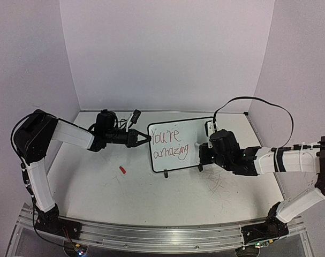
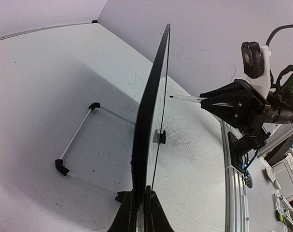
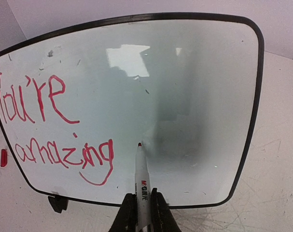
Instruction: Write a sentence on the whiteboard
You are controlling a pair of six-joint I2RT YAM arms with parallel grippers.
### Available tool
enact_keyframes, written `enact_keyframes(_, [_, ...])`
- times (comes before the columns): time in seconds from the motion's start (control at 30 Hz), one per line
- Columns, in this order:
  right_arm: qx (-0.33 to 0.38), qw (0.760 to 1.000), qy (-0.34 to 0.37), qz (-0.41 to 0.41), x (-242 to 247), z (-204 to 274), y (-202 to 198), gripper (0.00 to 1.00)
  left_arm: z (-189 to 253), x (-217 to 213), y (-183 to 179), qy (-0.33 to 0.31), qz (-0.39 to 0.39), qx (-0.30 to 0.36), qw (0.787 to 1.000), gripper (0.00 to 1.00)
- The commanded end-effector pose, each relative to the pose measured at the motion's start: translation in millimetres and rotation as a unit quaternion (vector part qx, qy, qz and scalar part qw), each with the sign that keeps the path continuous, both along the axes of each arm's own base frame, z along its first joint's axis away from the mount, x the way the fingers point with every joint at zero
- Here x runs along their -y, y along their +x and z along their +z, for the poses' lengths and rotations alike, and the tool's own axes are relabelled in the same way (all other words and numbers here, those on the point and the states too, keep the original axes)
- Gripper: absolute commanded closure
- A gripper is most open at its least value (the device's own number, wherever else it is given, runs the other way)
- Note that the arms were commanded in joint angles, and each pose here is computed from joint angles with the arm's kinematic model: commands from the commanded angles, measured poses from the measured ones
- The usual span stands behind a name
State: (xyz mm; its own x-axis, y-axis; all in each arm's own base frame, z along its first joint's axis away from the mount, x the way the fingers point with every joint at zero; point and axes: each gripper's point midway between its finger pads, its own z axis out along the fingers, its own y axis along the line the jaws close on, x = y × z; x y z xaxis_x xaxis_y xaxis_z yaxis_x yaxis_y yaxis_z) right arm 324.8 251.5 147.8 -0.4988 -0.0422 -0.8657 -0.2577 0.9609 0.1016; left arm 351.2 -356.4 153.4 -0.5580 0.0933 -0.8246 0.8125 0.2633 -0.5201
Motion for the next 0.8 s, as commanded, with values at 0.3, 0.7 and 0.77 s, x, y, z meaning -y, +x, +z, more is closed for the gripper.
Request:
enact_keyframes(0.3, [0.027,0.999,0.015,-0.023,-4,16,19,1.00,6,3,-3,0.007,-0.009,0.006,1.000,1.00])
enact_keyframes(0.7, [-0.003,1.000,0.014,-0.023,0,-7,11,1.00,6,3,-4,0.007,-0.010,0.007,1.000,1.00])
enact_keyframes(0.77, [-0.008,1.000,0.014,-0.024,1,-10,10,1.00,6,3,-4,0.007,-0.010,0.007,1.000,1.00])
